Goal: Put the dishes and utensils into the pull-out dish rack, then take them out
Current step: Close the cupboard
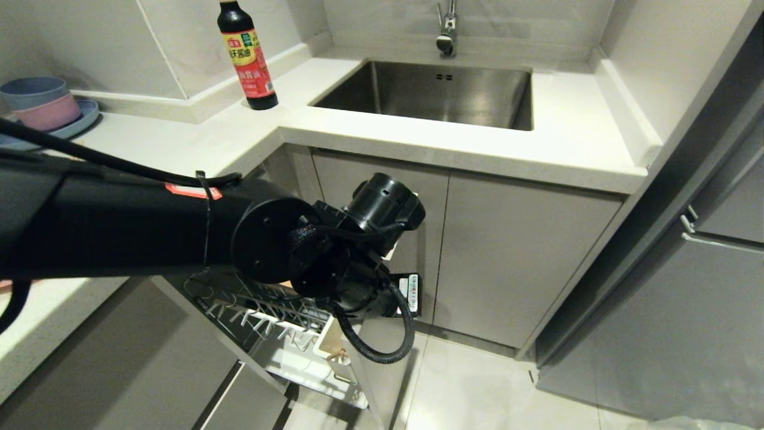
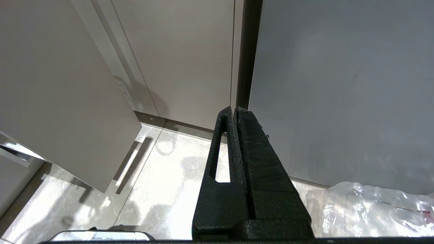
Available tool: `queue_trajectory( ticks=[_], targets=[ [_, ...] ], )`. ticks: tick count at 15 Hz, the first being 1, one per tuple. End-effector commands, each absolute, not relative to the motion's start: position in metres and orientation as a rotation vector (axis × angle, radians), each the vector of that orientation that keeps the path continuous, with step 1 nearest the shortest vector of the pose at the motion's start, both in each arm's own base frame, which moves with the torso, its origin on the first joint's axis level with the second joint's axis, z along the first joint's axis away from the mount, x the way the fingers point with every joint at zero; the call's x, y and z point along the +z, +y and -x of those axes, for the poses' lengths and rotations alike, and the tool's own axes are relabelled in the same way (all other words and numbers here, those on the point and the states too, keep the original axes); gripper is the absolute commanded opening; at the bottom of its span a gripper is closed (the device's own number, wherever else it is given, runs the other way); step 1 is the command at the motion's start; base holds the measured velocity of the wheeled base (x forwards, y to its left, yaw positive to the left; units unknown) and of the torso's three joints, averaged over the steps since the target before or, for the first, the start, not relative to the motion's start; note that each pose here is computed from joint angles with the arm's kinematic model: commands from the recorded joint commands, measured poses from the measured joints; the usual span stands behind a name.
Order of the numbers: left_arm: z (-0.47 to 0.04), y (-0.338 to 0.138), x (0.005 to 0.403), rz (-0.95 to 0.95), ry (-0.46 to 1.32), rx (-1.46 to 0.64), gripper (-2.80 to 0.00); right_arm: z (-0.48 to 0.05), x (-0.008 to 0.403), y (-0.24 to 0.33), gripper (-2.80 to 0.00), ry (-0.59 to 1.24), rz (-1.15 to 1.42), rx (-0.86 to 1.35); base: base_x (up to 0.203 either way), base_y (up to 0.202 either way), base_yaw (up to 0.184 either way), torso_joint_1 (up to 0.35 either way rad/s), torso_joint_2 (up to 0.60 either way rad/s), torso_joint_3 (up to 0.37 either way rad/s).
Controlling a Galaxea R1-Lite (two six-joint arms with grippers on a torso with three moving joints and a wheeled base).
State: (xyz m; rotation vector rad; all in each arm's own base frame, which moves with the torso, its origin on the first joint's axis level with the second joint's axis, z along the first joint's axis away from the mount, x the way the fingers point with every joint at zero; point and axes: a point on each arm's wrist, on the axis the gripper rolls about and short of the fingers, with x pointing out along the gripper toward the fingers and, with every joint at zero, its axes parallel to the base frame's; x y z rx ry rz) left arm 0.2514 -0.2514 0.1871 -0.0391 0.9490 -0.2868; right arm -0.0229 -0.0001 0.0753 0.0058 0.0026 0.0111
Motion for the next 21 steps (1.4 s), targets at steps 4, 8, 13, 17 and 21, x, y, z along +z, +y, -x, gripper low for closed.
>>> queue_trajectory(
  ticks=[4, 8, 13, 17, 21],
  targets=[
    [-0.257, -0.247, 0.191, -0.024, 0.802, -0.089, -2.80, 0.023, 0.075, 0.000, -2.80, 0.002, -0.006, 0.012, 0.000, 0.000, 0.000, 0.000, 0.00, 0.000],
    [-0.266, -0.222, 0.211, -0.017, 0.718, -0.007, -2.80, 0.023, 0.075, 0.000, -2.80, 0.002, -0.006, 0.012, 0.000, 0.000, 0.000, 0.000, 0.00, 0.000],
    [-0.302, -0.172, 0.217, -0.087, 0.670, 0.135, -2.80, 0.023, 0.075, 0.000, -2.80, 0.001, -0.006, 0.012, 0.000, 0.000, 0.000, 0.000, 0.00, 0.000],
    [-0.332, -0.137, 0.206, -0.158, 0.703, 0.221, -2.80, 0.023, 0.076, 0.000, -2.80, 0.002, -0.006, 0.012, 0.000, 0.000, 0.000, 0.000, 0.00, 0.000],
    [-0.336, -0.131, 0.208, -0.168, 0.695, 0.239, -2.80, 0.023, 0.075, 0.000, -2.80, 0.003, -0.006, 0.012, 0.000, 0.000, 0.000, 0.000, 0.00, 0.000]
  ],
)
